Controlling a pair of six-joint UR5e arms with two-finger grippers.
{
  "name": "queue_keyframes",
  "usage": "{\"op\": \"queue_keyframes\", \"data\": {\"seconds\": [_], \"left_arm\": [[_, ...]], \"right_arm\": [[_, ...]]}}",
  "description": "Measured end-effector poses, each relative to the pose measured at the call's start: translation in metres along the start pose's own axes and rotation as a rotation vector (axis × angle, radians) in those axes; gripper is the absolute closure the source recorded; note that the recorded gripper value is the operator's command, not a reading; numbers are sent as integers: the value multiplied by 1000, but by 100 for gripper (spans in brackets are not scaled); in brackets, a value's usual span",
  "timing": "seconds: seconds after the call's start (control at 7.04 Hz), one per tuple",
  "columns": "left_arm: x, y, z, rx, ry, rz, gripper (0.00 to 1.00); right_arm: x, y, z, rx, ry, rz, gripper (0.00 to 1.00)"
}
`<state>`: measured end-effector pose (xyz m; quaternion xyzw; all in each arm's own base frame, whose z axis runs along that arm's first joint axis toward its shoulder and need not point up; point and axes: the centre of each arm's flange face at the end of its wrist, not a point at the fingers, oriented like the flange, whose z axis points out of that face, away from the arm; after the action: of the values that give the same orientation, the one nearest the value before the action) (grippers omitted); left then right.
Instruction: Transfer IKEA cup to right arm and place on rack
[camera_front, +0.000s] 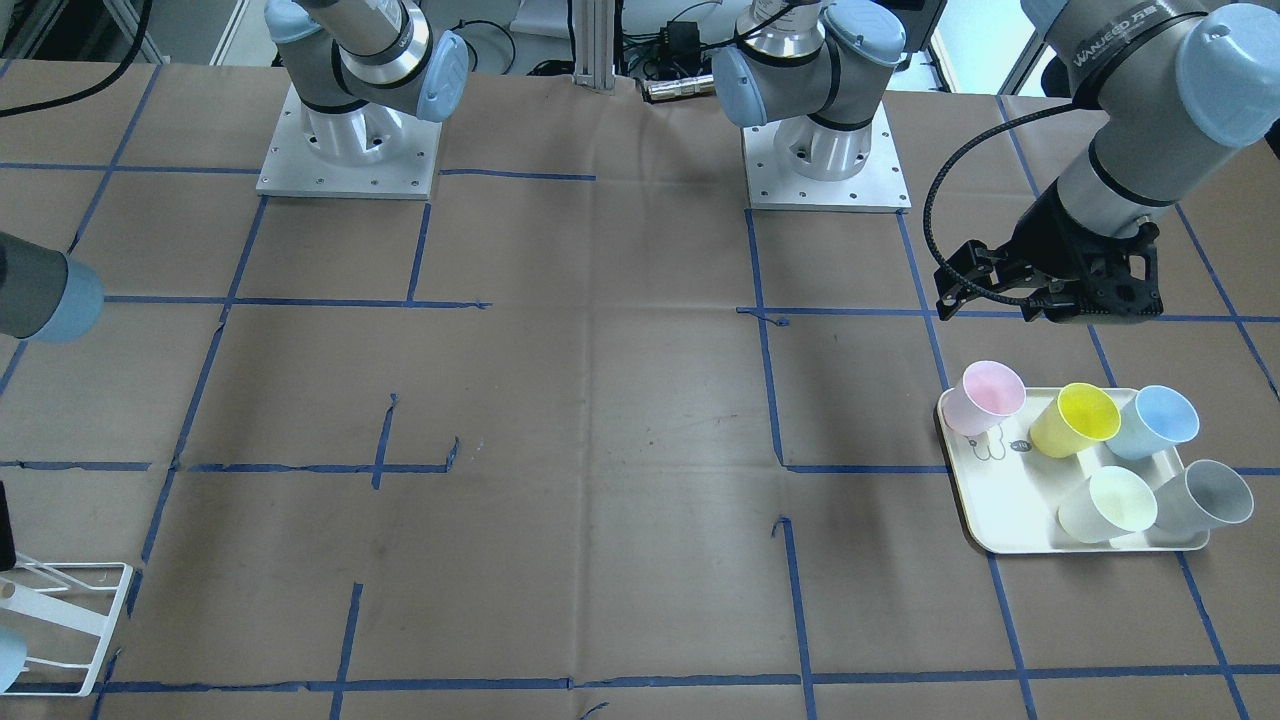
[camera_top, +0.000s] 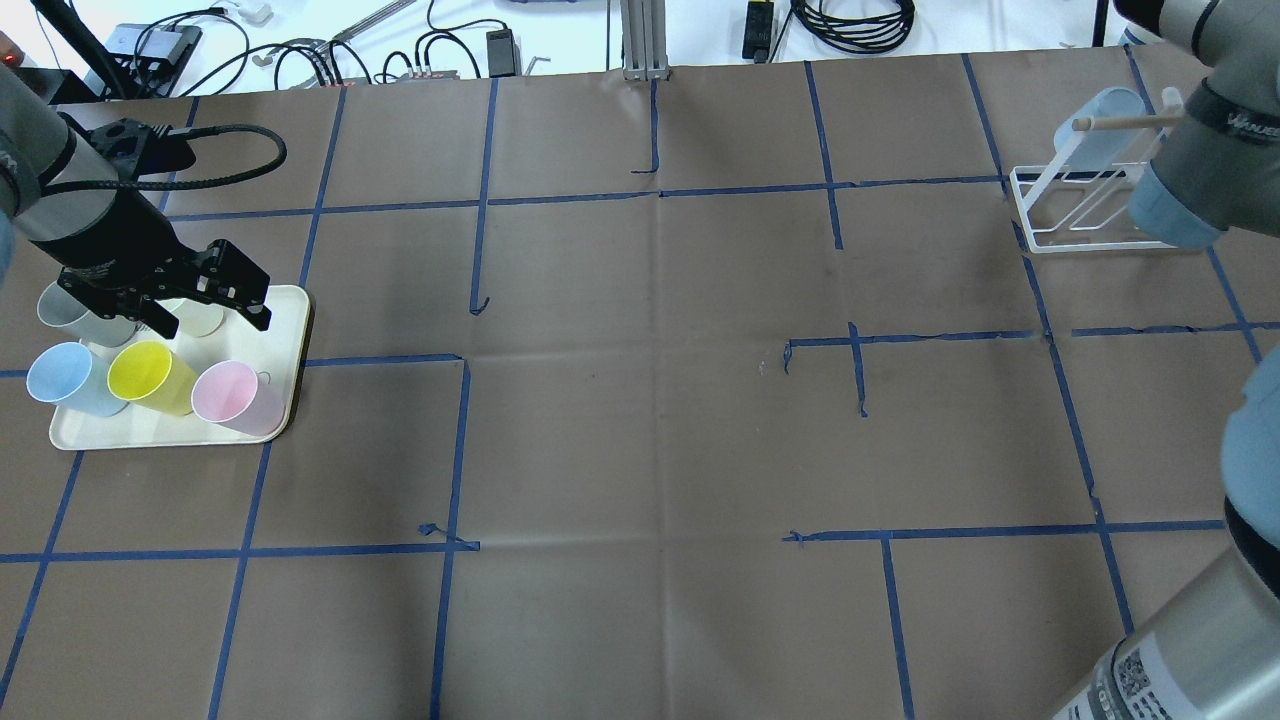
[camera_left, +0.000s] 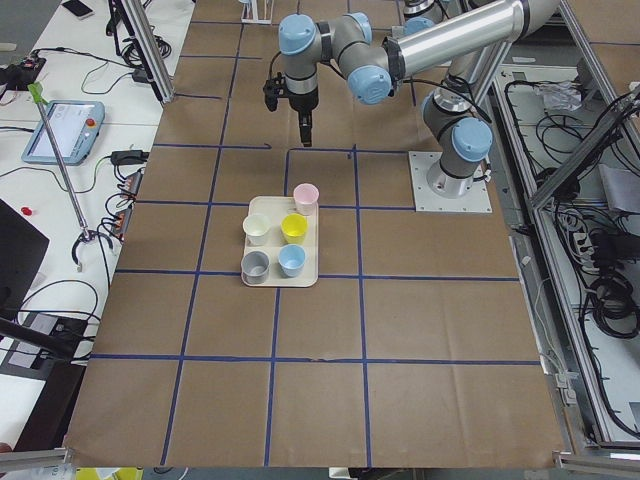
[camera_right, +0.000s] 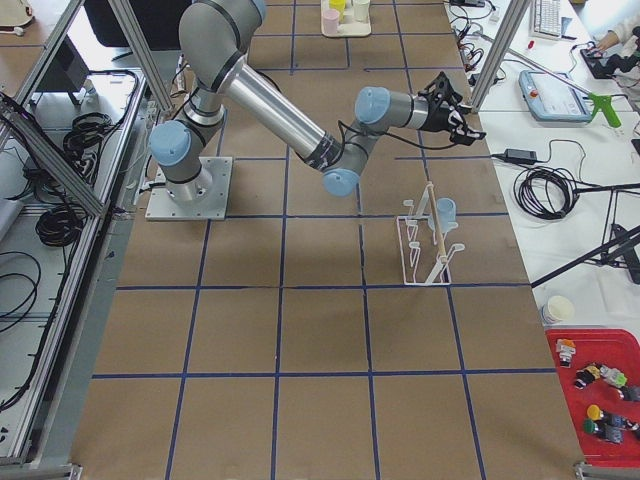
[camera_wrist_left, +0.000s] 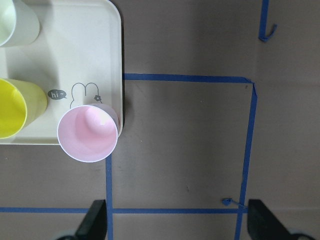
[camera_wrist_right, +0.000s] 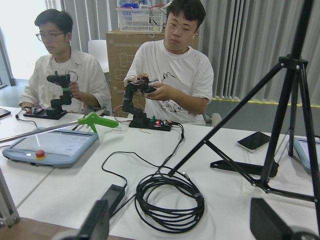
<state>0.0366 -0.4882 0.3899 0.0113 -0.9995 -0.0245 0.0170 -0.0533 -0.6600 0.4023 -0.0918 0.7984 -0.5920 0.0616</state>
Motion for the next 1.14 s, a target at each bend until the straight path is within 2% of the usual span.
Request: {"op": "queue_keyframes", "data": {"seconds": [0.28, 0.43, 0.85, 0.99, 1.14], "left_arm": [[-24, -1, 33, 25, -20, 29, 2], [-30, -4, 48, 26, -21, 32, 2], [-40, -20, 107, 18, -18, 35, 2], [-41, -20, 122, 18, -18, 35, 2], [-41, -20, 134, 11, -15, 35, 2]], "right_arm": [[-55, -22, 6, 36, -99, 57, 0], [-72, -25, 8, 34, -129, 150, 0], [-117, -28, 14, -12, -214, 553, 0], [-143, -28, 16, -36, -256, 660, 0], [-179, -28, 17, -62, -307, 711, 0]]}}
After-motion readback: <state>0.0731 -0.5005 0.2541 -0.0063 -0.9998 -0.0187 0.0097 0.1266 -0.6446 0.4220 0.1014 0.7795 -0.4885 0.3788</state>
